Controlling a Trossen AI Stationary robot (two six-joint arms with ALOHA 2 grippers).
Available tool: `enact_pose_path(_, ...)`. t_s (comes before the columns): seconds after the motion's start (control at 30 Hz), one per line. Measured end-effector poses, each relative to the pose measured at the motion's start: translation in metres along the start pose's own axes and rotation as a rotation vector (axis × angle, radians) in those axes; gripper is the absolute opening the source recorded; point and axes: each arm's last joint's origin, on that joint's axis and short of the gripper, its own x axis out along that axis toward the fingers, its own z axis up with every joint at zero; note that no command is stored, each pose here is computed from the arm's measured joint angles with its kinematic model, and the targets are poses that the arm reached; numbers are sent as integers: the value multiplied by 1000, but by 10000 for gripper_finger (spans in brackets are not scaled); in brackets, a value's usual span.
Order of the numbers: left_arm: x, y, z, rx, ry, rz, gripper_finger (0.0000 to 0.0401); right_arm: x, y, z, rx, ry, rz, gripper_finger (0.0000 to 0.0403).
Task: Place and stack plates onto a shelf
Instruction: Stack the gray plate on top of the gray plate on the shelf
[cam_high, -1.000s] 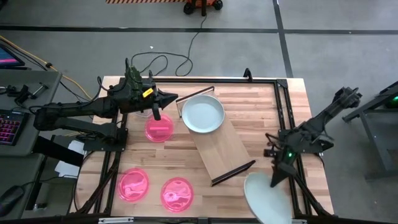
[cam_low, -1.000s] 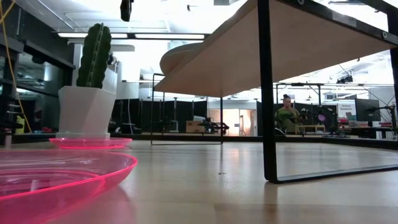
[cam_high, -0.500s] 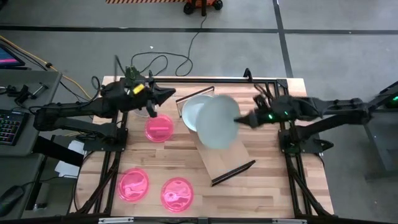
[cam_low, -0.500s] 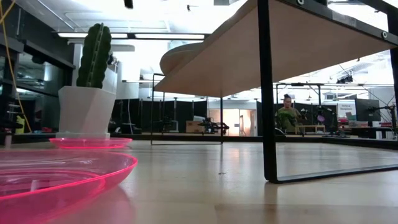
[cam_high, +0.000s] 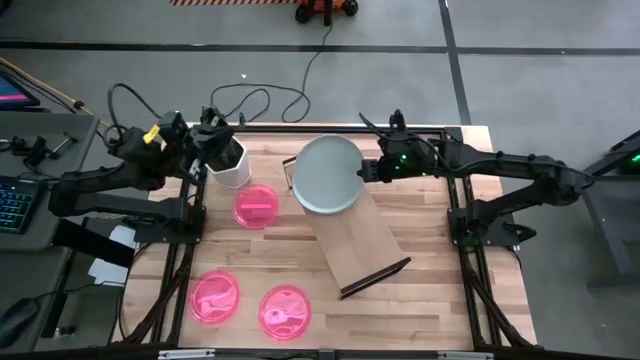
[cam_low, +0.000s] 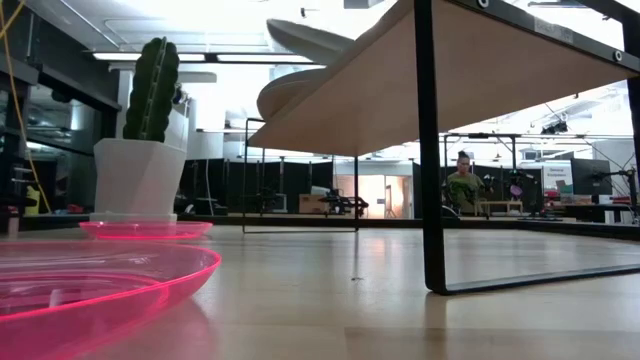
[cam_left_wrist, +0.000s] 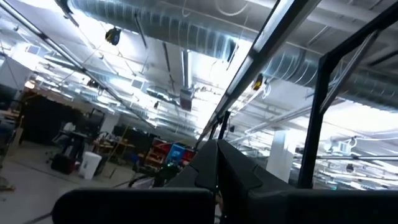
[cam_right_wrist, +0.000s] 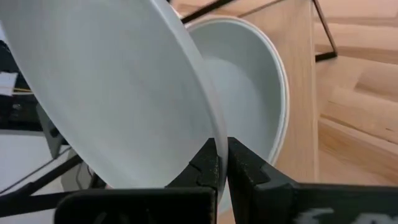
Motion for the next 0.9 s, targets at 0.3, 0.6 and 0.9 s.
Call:
enact_pose_path(0.3,-1,0,1,-17,6,2,0,2,-3,-1,-6,27,-21,0)
enact_pose_path(0.6,2,2,-6,-18,36,16,0,3,-3,0,-19,5,-35,0)
enact_pose_path(0.9,5,4,-10,-18,55,24,0,13,-4,-1,-27,6,-53,55)
